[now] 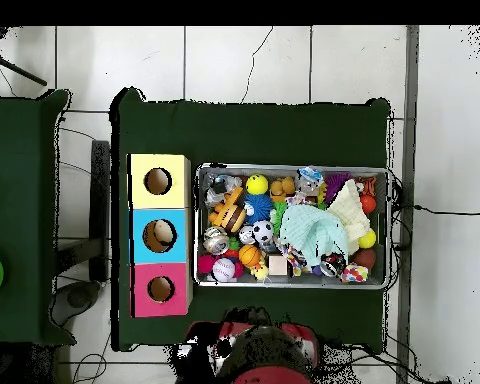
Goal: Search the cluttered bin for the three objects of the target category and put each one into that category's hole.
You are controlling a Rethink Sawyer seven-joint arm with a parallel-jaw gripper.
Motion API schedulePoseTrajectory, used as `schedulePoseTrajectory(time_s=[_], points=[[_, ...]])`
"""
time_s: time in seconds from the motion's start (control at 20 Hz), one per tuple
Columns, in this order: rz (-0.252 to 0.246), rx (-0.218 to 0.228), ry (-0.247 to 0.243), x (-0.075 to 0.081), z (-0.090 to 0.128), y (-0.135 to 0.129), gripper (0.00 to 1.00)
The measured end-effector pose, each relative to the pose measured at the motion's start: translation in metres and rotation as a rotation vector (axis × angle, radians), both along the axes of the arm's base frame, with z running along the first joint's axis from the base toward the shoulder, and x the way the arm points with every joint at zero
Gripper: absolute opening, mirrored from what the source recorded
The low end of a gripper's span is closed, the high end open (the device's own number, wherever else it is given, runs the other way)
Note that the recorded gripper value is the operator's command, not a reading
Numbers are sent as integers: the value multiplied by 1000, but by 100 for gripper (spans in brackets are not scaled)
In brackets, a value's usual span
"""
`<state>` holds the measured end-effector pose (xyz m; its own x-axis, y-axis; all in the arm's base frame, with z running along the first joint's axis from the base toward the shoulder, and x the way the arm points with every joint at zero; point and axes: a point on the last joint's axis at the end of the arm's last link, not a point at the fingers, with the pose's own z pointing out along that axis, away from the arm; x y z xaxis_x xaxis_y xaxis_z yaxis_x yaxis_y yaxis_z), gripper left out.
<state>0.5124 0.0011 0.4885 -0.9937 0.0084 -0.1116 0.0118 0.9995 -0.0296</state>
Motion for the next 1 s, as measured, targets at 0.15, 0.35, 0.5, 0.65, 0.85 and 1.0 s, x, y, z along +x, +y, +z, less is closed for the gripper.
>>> schedulePoseTrajectory(time_s=[0.15,0.35,0.5,0.65,0.85,1.0], points=[[44,0,-28,0,-29,-10,0],[87,-2,-43,-5,-63,-10,0],[99,2,-24,-15,-89,-3,0],[100,11,-4,-24,-107,1,0],[88,25,21,-43,-141,5,0],[69,36,15,-49,-156,4,0]])
